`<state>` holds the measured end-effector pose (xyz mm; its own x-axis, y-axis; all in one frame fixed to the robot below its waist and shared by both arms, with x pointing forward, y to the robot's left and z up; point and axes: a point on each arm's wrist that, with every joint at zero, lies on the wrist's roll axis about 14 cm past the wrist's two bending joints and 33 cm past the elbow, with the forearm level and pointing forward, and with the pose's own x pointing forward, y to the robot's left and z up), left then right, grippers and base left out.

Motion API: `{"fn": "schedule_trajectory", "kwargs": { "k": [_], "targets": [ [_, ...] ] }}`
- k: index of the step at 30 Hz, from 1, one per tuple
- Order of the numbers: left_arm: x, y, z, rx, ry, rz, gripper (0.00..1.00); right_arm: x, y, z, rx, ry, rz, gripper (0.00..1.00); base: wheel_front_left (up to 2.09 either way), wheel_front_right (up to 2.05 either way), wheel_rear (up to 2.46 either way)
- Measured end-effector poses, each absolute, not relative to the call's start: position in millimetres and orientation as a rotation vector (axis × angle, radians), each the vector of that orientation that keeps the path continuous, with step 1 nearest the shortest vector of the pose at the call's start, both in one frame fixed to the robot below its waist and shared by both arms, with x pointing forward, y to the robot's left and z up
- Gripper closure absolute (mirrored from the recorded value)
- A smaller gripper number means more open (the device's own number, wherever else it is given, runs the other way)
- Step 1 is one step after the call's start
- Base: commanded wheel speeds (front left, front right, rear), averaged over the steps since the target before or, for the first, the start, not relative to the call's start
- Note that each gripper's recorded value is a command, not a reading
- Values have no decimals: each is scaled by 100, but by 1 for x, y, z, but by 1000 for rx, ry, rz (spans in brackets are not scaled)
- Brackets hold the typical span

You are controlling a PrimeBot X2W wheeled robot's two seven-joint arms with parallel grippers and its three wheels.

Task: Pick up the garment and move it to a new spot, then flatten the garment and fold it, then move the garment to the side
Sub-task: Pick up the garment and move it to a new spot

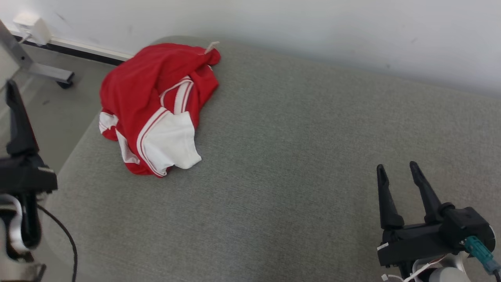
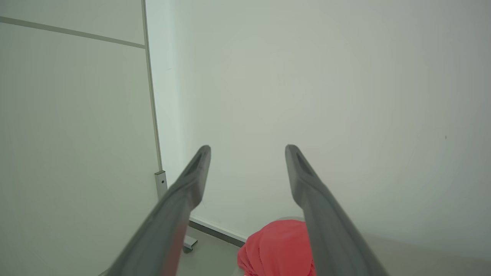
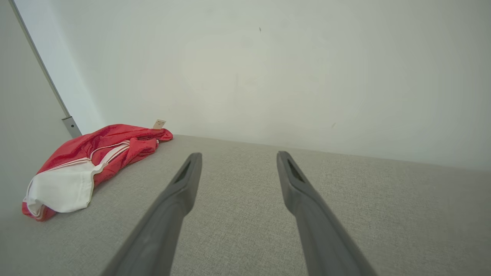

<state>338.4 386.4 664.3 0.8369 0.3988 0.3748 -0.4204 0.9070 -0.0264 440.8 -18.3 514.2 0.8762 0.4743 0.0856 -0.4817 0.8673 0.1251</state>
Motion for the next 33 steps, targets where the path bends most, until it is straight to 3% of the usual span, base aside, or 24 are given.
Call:
{"fn": "schedule_trajectory", "kwargs": {
  "k": [9, 17, 27, 33],
  "targets": [
    [458, 373, 678, 77, -338, 296, 0, 466, -88, 487, 151, -42, 300, 0, 0, 0, 0],
    [544, 360, 594, 69, -70, 229, 0, 469, -138, 452, 128, 24, 166, 0, 0, 0, 0],
    [572, 365, 460, 15, 299, 237, 0, 464, -173, 423, 86, 96, 76, 0, 0, 0, 0],
    [564, 369, 419, 7, 418, 256, 0, 464, -179, 419, 73, 105, 61, 0, 0, 0, 0]
  ]
}}
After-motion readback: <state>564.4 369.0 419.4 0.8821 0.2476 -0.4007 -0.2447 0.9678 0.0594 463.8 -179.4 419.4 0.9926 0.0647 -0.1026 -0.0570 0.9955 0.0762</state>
